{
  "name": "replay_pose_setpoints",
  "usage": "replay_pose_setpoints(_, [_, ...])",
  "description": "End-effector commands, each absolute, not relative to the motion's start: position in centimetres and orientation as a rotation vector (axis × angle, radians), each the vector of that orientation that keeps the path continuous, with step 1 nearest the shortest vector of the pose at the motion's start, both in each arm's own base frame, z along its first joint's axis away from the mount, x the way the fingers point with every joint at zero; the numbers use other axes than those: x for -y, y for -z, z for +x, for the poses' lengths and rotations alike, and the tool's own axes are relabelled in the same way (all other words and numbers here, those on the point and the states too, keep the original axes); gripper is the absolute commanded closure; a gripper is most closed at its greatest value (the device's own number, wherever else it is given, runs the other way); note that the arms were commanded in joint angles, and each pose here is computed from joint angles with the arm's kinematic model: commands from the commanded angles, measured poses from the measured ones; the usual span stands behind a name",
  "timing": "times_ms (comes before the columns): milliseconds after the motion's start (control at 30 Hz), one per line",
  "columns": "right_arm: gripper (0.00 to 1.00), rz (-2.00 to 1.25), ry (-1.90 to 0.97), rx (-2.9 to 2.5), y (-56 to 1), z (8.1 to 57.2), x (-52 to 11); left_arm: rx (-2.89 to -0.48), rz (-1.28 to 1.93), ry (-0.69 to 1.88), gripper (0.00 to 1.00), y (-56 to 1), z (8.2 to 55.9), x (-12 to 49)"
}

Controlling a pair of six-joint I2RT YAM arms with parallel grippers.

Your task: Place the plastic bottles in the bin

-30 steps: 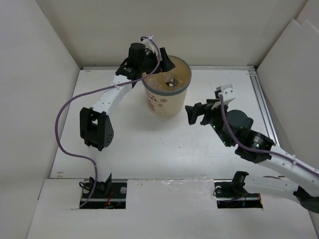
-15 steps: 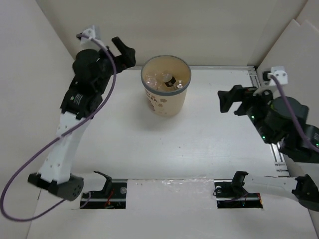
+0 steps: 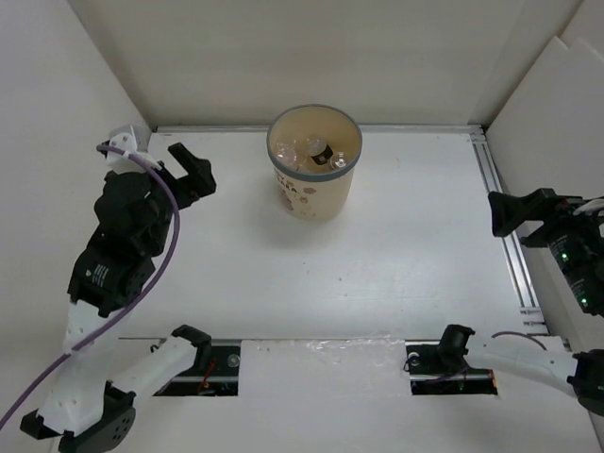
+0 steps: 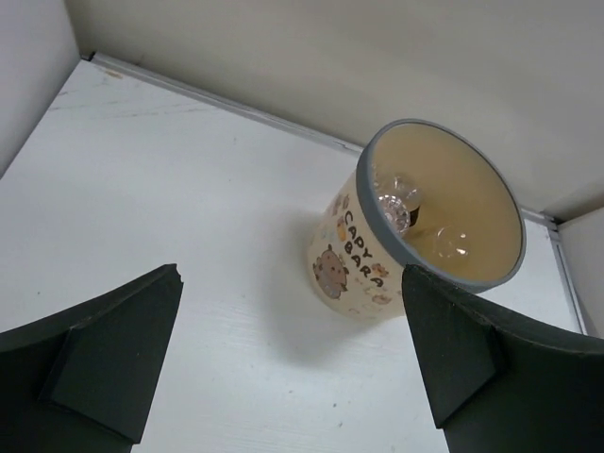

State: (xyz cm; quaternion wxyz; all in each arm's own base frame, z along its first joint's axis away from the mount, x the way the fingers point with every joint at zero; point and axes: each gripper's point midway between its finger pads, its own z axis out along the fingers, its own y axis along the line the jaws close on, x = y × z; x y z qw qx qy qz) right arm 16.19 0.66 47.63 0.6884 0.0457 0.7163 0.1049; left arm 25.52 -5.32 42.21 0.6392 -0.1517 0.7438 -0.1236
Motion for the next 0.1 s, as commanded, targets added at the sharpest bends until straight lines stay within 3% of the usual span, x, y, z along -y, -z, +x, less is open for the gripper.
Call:
replay_pose_setpoints(0, [0.00, 0.103, -0.180, -1.625, -47.03, 16.26, -0.11, -1.662, -0.349, 0.270, 0.00, -42.99, 23.78, 4.19])
replay_pose_setpoints(67, [0.00, 0.109, -0.186, -1.619, -47.19, 16.29, -0.16, -1.682, -0.340, 0.269, 0.00, -42.41, 23.80, 4.37])
